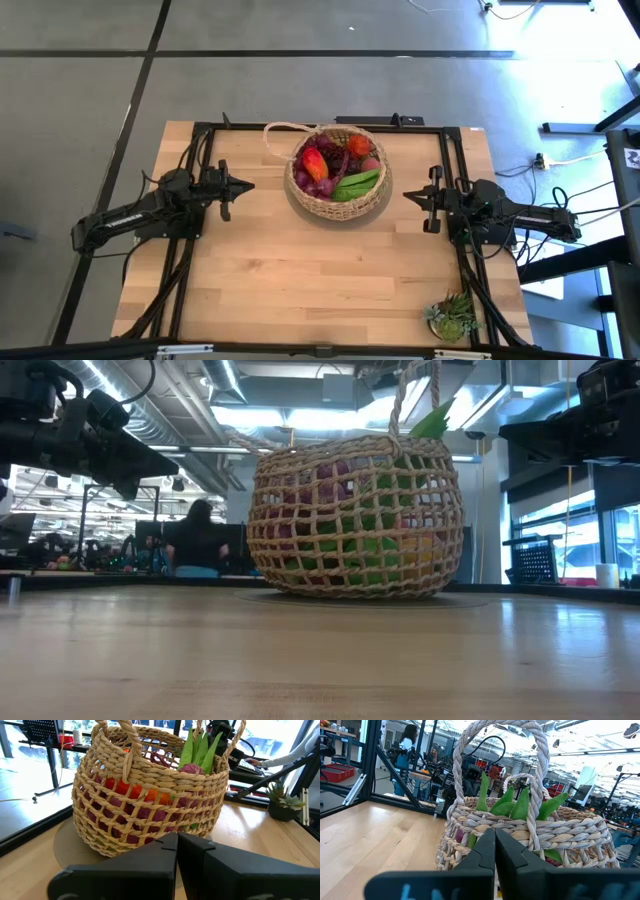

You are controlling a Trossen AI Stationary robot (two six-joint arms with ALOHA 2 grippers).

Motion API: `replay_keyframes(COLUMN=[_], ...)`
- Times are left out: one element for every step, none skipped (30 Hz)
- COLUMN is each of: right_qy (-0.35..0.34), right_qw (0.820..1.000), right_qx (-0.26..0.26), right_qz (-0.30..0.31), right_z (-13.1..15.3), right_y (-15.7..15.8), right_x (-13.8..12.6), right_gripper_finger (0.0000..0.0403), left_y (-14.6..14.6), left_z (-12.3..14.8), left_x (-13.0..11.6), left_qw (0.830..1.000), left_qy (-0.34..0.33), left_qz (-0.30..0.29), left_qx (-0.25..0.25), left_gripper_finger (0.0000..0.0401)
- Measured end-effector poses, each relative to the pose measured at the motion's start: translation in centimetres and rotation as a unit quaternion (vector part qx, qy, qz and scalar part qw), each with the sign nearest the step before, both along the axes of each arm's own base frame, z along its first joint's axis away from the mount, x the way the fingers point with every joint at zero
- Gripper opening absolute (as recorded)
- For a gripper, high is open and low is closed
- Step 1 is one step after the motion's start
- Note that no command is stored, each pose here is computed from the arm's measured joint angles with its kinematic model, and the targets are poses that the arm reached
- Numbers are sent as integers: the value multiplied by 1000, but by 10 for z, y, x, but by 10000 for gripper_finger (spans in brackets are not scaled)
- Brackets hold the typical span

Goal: Build produce basket
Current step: Return to Home Position

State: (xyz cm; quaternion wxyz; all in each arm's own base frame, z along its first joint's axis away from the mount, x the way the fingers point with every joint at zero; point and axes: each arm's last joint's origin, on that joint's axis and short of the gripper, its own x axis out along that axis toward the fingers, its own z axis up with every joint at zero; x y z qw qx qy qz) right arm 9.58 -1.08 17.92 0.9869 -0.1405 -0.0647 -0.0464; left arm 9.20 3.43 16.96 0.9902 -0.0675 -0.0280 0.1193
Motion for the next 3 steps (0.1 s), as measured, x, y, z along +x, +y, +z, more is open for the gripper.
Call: replay_keyframes(right_qy=[0,0,0], right_qw=[1000,1000,1000], right_qx=[0,0,0], right_qz=[0,0,0], right_z=[0,0,0], right_y=[0,0,0], right_x=[0,0,0], right_gripper_finger=[0,0,0], left_y=[0,0,0], left_z=[0,0,0], left_x=[0,0,0], left_qw=[1000,1000,1000], left_qy=[0,0,0], left_qz=[0,0,0], left_qx=[0,0,0], left_gripper_finger=[0,0,0])
